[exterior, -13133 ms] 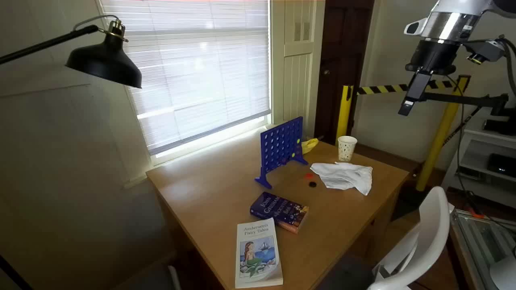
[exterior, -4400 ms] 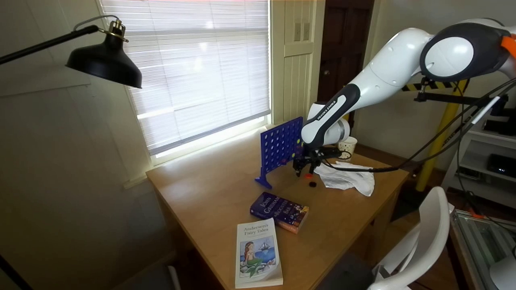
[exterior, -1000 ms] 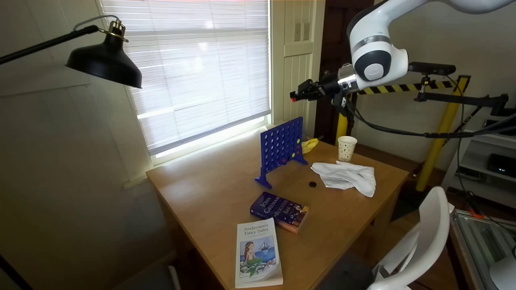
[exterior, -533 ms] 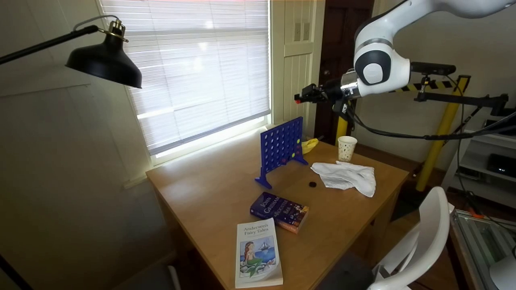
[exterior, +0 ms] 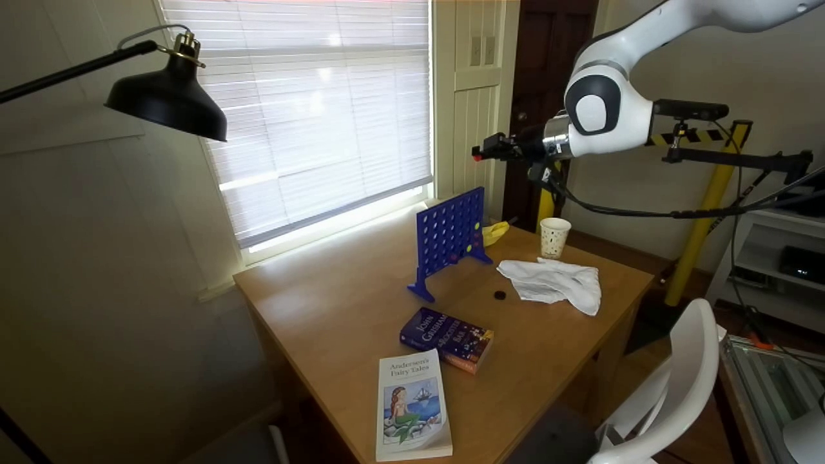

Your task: Put the orange disc in the blue board

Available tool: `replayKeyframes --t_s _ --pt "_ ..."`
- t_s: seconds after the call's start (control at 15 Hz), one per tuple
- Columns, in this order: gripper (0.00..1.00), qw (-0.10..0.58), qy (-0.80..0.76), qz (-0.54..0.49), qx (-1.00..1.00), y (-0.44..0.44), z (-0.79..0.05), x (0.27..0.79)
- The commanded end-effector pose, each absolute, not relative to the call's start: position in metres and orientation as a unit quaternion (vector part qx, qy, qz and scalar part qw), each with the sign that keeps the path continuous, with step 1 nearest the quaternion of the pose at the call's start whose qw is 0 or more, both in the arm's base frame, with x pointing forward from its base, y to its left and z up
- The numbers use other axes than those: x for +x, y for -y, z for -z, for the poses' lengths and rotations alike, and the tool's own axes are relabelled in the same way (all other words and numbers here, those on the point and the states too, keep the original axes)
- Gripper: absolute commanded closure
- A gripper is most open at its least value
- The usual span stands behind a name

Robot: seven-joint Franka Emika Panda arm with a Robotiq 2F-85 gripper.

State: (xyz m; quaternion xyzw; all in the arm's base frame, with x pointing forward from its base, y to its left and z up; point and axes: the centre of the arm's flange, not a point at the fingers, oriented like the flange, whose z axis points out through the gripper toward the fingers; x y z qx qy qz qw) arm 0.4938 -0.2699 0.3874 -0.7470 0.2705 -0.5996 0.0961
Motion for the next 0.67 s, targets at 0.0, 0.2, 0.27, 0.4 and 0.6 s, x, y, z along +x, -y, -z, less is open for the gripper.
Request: replayKeyframes --t_s 0.0,0.2,0.27,0.4,0.6 --pt "0.89 0.065 -0.265 0.621 -0.734 0.274 -0.370 0.509" --pt "0.89 0.040 -0.260 0.620 -0.739 0.290 -0.365 0.504" --pt "0.89 0.030 -0.259 0.618 -0.742 0.295 -0.363 0.502" --pt "0.89 0.024 -0.249 0.603 -0.757 0.302 -0.359 0.497" --pt "0.89 0.018 -0.238 0.586 -0.774 0.296 -0.348 0.498"
